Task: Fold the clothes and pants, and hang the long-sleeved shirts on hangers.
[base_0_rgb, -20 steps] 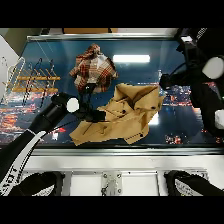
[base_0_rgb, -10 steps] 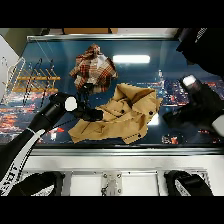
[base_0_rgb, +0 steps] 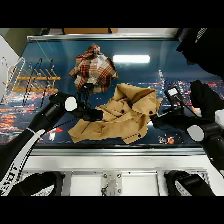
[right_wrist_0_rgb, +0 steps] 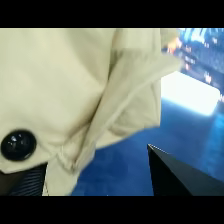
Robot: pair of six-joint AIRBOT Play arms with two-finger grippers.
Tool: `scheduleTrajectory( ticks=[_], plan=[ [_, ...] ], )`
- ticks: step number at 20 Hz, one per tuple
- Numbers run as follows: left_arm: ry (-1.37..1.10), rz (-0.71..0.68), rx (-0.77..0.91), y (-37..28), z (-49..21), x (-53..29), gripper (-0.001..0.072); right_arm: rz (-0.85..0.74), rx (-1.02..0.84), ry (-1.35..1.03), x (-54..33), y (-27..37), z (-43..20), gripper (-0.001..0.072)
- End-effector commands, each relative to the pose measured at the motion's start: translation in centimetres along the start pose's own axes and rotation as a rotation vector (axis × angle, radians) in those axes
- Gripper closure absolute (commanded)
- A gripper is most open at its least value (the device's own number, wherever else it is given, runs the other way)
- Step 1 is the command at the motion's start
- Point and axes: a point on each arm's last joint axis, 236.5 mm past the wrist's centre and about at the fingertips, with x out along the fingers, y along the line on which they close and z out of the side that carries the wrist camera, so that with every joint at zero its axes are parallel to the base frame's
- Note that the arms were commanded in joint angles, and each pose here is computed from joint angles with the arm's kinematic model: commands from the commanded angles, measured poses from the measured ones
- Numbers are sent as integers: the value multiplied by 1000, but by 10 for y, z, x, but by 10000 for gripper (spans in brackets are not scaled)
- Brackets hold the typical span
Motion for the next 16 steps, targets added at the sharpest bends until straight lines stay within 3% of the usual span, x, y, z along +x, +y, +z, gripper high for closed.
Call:
scheduleTrajectory(
  ticks=[1, 16],
  plan=[
    [0, 1, 0, 0, 0, 0, 693, 21, 67, -122, 2, 4, 37, 52],
    [-15, -2, 0, 0, 4, 0, 692, 121, 116, -72, -16, 27, 49, 53]
  ],
)
